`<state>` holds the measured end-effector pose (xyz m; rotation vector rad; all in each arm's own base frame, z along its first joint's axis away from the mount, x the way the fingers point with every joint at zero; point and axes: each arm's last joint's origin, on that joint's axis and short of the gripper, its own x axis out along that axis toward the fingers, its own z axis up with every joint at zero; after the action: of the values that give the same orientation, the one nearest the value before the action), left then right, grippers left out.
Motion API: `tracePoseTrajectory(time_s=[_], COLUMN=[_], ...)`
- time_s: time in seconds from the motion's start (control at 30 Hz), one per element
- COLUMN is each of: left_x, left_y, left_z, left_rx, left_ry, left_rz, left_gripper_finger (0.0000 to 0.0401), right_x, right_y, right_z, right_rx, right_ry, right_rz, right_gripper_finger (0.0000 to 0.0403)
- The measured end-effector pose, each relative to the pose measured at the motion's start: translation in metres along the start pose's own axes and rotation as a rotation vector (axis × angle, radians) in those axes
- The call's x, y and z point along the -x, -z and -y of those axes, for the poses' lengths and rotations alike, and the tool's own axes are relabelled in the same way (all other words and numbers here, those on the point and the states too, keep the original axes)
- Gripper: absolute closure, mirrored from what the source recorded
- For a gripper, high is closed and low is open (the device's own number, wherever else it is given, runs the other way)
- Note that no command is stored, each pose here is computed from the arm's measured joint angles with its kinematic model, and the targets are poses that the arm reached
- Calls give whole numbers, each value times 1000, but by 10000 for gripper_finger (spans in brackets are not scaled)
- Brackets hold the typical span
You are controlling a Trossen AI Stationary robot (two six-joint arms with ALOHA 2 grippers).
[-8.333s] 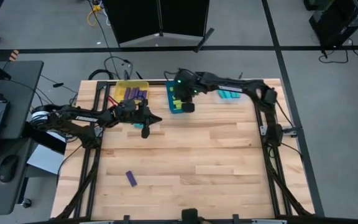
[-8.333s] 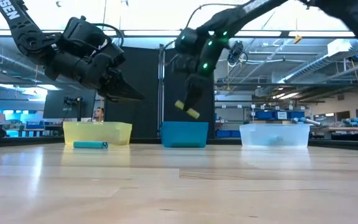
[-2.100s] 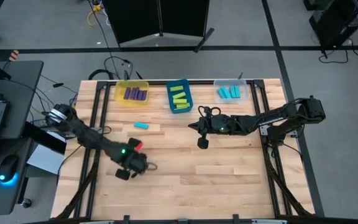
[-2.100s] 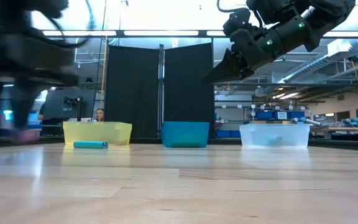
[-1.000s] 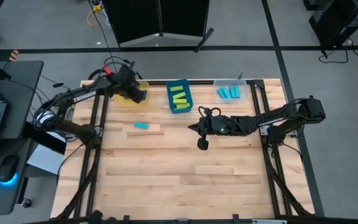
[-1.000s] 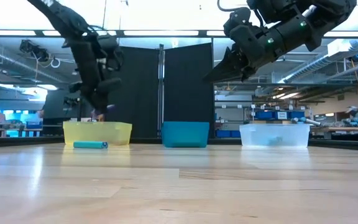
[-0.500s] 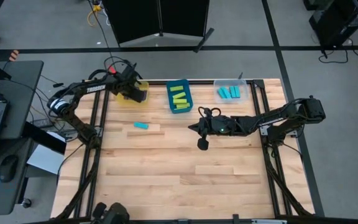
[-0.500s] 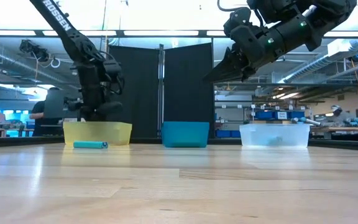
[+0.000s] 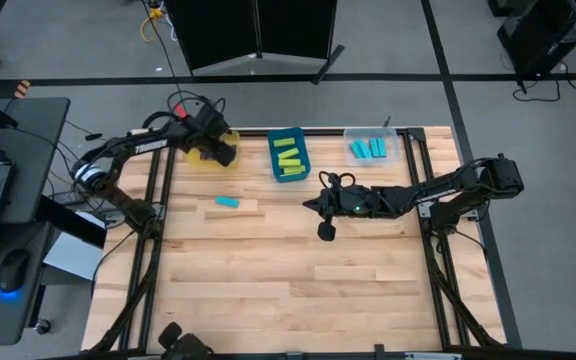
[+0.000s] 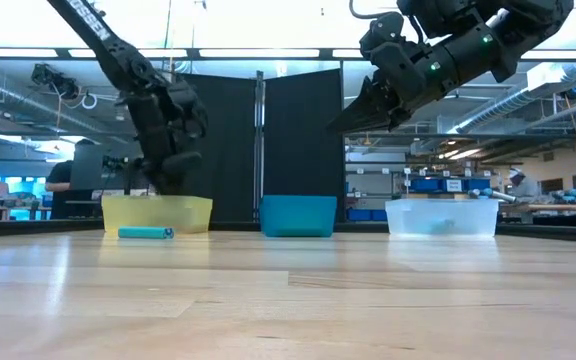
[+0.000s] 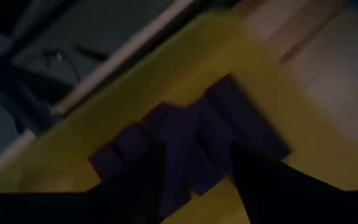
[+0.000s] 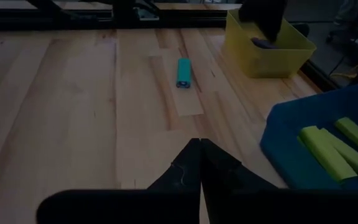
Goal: Sort blocks
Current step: Put the violet block into the yellow bin, then put the blue block into the transparent bin
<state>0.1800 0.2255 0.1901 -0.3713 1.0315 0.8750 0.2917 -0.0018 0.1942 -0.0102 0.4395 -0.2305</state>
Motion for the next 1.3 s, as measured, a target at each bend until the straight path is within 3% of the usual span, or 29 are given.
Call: tracePoseTrajectory(time_s=[0.27,0.53,0.83,1.07,1.3], left_x=[45,62,81,86,91], left_y=[4,35,65,80,94], left_z=[31,84,135,148,155], left_rx=[-124,-296,-571,-590,-644], left_ry=[89,240,378,473,485], left_rz=[175,263,233,143,81], left_gripper_finger=[259,287,320,323,281], right_x=[0,-3,-24,-28,-28], right_y=[0,3,24,23,22], right_z=[0,0,-5,-11,-11], right_rx=[8,24,35,37,36], right_ry=[1,1,3,-14,-14], right_rz=[1,-7,-71,-22,-13], right_gripper_finger=[388,389,387,388,387])
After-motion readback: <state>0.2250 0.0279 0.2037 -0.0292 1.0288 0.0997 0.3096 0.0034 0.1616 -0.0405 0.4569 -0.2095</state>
